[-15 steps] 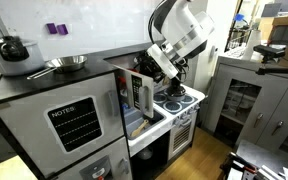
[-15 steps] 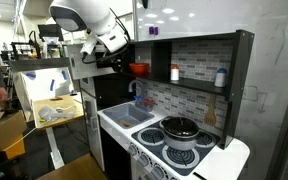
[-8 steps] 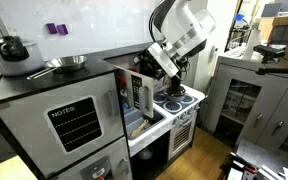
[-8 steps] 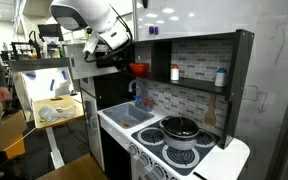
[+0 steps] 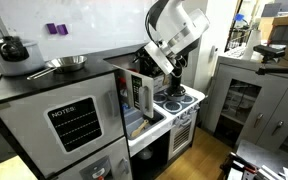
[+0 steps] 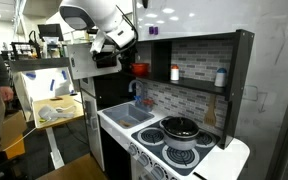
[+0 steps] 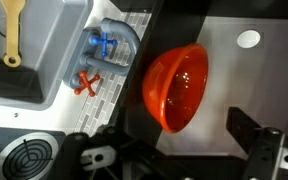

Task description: Pick up the orange bowl from the top shelf of the cabinet and put it in the sink. Close the door of the top shelf

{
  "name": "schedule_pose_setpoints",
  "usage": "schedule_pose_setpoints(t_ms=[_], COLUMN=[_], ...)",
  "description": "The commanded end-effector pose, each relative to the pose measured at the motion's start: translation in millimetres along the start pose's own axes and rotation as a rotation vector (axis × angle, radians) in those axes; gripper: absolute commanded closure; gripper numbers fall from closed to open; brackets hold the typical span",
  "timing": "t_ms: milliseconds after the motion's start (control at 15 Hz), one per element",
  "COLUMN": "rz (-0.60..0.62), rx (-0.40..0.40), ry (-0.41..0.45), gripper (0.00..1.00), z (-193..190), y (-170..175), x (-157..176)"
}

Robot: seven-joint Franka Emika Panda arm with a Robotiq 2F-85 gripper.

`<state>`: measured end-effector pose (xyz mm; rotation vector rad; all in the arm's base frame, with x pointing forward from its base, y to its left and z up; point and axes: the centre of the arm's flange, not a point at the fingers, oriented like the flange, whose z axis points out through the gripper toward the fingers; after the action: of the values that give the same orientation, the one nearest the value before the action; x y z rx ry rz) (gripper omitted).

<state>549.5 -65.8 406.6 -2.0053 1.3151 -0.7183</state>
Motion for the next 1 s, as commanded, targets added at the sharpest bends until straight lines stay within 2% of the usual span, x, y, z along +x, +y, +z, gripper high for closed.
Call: schedule_pose_setpoints(t_ms=[0, 133, 200, 267, 933], rz=[0.0, 0.0, 0.002, 0.001, 0.008], rx=[0.024, 0.029, 0.03, 0.032, 0.029], ry=[0.014, 0.013, 0.013, 0.013, 0.007], gripper=[0.0, 0.0, 0.09, 0.28, 0.97], z=[17, 18, 19, 19, 31], y=[1, 3, 3, 3, 3], x=[5, 3, 2, 1, -5])
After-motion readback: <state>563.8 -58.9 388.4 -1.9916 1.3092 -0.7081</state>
